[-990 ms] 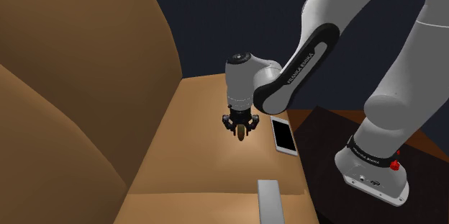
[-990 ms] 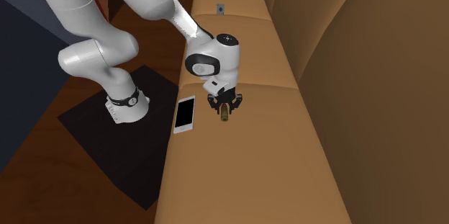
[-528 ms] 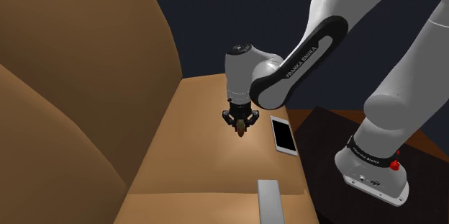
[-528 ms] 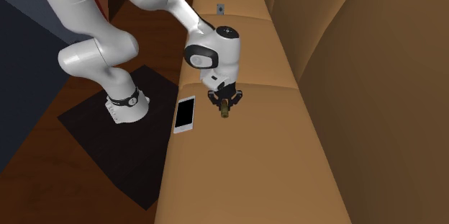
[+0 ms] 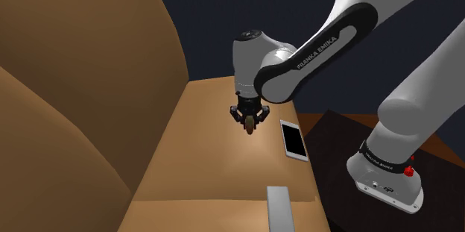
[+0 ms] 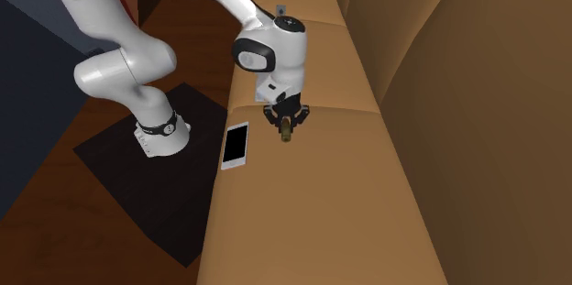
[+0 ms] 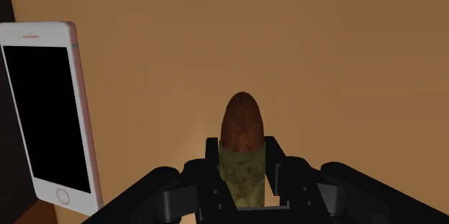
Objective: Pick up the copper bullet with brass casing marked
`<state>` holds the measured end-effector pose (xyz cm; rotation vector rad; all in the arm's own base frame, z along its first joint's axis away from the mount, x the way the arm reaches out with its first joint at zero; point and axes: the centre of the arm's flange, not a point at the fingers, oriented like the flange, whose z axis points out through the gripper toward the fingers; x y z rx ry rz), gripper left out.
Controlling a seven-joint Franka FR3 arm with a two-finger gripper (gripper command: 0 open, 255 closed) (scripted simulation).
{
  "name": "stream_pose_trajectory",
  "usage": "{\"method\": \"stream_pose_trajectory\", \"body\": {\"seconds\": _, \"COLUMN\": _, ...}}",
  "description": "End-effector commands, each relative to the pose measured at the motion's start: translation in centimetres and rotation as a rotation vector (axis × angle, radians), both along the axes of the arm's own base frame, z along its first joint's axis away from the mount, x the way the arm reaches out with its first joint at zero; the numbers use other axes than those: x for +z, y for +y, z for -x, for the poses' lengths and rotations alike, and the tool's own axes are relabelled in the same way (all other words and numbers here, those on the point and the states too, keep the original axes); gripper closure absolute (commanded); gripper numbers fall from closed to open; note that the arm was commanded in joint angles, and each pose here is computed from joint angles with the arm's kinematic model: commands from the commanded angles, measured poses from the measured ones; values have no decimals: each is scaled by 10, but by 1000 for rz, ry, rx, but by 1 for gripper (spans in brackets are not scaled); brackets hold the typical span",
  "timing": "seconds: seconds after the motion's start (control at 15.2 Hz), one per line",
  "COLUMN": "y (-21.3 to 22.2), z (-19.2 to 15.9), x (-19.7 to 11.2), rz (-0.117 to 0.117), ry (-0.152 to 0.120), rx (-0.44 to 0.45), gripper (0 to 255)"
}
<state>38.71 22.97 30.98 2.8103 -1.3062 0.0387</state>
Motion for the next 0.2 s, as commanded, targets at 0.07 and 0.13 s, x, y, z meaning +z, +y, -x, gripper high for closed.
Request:
{"method": "stream_pose_trajectory", "body": {"seconds": 0.07, "y": 0, "z": 0, "x": 12, "rz": -1, "ry": 1, "rx": 0, "gripper": 255}}
{"method": "stream_pose_trajectory", "body": {"seconds": 0.13, "y": 0, "z": 0, "x": 12, "rz": -1, "ry": 1, "rx": 0, "gripper": 255}}
